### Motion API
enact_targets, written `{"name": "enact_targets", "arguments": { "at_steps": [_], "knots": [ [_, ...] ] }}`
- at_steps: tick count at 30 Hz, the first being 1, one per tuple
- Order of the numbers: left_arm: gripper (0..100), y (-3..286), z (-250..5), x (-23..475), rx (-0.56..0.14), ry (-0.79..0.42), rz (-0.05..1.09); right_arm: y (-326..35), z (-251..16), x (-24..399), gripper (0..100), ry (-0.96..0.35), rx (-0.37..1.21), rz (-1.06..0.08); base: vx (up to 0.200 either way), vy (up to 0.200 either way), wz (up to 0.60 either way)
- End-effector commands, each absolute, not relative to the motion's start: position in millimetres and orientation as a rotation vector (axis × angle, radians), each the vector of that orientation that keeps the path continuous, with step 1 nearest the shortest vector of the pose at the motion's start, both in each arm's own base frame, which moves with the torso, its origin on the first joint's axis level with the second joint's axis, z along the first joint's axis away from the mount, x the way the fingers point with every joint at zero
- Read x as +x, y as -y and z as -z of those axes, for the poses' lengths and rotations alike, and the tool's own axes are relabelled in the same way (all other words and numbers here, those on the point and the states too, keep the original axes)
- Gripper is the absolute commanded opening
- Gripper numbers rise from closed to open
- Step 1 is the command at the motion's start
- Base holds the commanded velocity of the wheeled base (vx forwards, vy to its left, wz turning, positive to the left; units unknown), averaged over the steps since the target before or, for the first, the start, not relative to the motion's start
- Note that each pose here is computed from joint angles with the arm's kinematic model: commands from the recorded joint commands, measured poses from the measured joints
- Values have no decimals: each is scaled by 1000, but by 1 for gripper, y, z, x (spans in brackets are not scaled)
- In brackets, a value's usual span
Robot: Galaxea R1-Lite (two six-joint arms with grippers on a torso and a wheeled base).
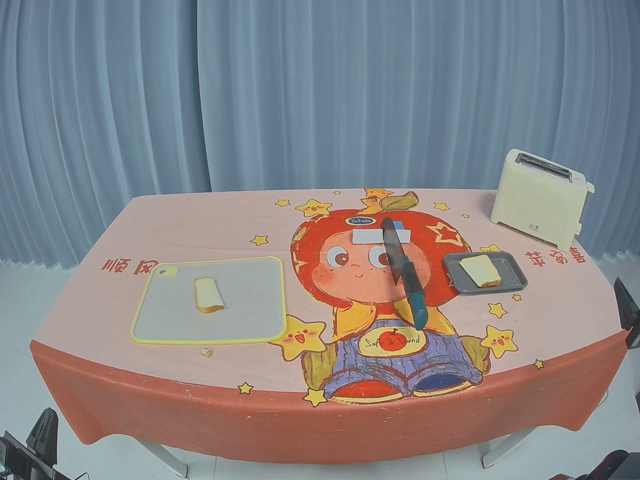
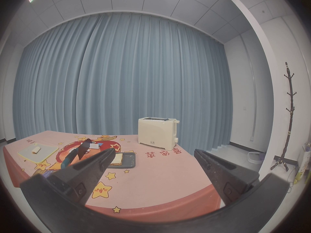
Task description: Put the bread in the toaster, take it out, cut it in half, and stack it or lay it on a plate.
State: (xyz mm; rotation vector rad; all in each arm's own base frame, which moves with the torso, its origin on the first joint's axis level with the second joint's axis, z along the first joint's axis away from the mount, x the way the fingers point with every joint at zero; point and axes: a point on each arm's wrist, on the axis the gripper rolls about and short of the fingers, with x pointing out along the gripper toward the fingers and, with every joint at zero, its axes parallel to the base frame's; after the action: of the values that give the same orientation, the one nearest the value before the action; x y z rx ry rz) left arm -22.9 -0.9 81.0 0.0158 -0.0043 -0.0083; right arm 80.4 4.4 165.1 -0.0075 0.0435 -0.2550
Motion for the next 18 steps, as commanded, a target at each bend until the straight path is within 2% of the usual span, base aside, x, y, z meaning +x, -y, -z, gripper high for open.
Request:
{"name": "enact_targets", "arguments": {
  "at_steps": [1, 18],
  "knots": [
    [0, 1, -76, -23, 15, 3, 8, -1, -159, 59, 100, 17, 11, 258, 0, 0, 0],
    [0, 1, -76, -23, 15, 3, 8, 8, -133, 12, 100, -2, -6, 310, 0, 0, 0]
  ]
}}
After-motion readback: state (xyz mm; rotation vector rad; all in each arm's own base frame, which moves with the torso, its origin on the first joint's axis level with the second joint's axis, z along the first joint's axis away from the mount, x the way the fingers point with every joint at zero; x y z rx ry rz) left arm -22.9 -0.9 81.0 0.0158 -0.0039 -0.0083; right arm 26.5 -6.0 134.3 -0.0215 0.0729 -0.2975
